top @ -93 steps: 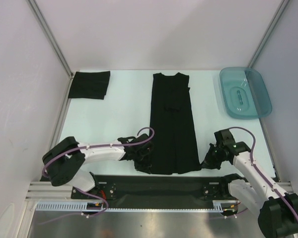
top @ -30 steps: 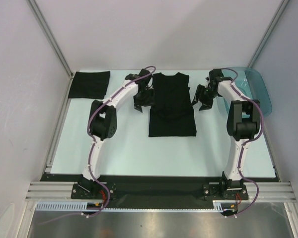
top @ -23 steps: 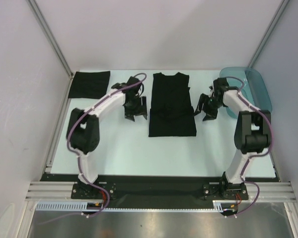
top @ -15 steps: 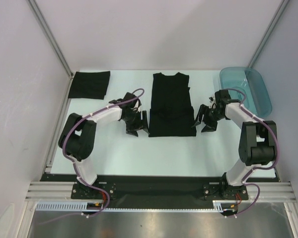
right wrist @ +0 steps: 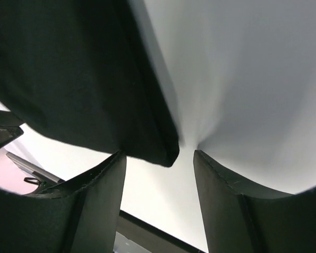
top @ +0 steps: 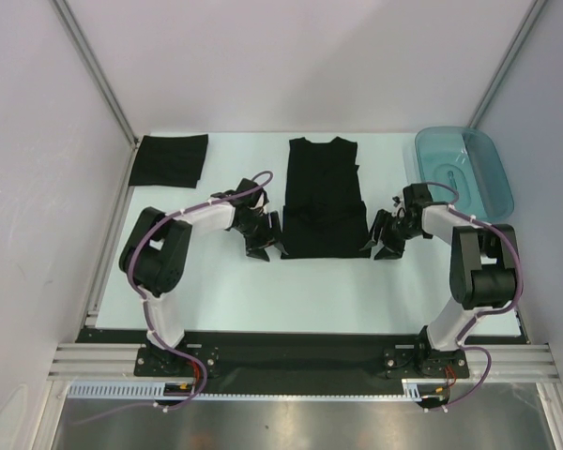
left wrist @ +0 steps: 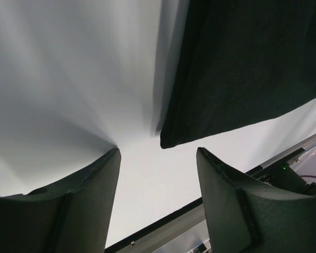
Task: Fold and stack the t-shirts
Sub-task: Fold the tshirt
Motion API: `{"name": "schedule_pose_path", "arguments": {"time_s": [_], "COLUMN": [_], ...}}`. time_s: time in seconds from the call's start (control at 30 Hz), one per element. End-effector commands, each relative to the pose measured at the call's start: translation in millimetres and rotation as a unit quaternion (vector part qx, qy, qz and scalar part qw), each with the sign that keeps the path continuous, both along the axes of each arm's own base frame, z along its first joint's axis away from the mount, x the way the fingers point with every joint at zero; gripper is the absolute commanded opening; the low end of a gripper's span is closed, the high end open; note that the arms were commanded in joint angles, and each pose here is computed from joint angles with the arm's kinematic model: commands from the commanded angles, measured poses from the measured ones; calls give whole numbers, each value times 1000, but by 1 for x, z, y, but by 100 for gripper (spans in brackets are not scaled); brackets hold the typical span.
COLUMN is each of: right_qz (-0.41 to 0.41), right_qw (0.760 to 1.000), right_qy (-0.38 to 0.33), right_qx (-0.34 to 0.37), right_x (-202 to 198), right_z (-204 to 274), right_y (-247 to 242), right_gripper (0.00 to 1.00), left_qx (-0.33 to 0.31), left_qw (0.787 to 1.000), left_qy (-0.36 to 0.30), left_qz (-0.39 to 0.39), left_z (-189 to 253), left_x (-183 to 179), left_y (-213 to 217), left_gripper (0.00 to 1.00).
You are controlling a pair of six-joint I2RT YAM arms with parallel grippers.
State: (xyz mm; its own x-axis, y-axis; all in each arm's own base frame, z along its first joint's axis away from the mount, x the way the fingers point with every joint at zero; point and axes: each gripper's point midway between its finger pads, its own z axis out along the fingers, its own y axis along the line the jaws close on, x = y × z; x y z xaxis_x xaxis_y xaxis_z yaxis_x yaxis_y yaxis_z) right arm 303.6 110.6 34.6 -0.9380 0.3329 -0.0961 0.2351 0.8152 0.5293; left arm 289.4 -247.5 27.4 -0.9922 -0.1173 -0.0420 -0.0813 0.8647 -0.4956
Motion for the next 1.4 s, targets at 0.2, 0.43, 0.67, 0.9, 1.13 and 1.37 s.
{"name": "schedule_pose_path", "arguments": {"time_s": [0.2, 0.43, 0.67, 0.9, 1.13, 1.37], "right_qz": [-5, -6, 2, -1, -8, 16], "right_qw": [1000, 1000, 1000, 997, 996, 995], "right_qy": [4, 5, 11, 64, 83, 18], "right_qx": [-13, -6, -10, -33, -38, -94], "right_x": [2, 3, 2, -41, -93, -73], "right_z": [-12, -12, -7, 1, 7, 34], "right_y": [-5, -5, -7, -13, -2, -20], "right_gripper": [54, 30, 0, 0, 5, 42], "left_qx": [-16, -21, 17, 46, 50, 112], "left_qw": [1000, 999, 999, 999, 998, 992], "left_qy": [20, 32, 28, 18, 28, -62], "left_qz": [5, 12, 8, 0, -12, -16], "left_z": [-10, -16, -22, -16, -7, 43], "left_x": [4, 3, -2, -33, -93, -71], "left_y": [-11, -14, 1, 27, 40, 53], "left_gripper": [58, 37, 0, 0, 0, 46]}}
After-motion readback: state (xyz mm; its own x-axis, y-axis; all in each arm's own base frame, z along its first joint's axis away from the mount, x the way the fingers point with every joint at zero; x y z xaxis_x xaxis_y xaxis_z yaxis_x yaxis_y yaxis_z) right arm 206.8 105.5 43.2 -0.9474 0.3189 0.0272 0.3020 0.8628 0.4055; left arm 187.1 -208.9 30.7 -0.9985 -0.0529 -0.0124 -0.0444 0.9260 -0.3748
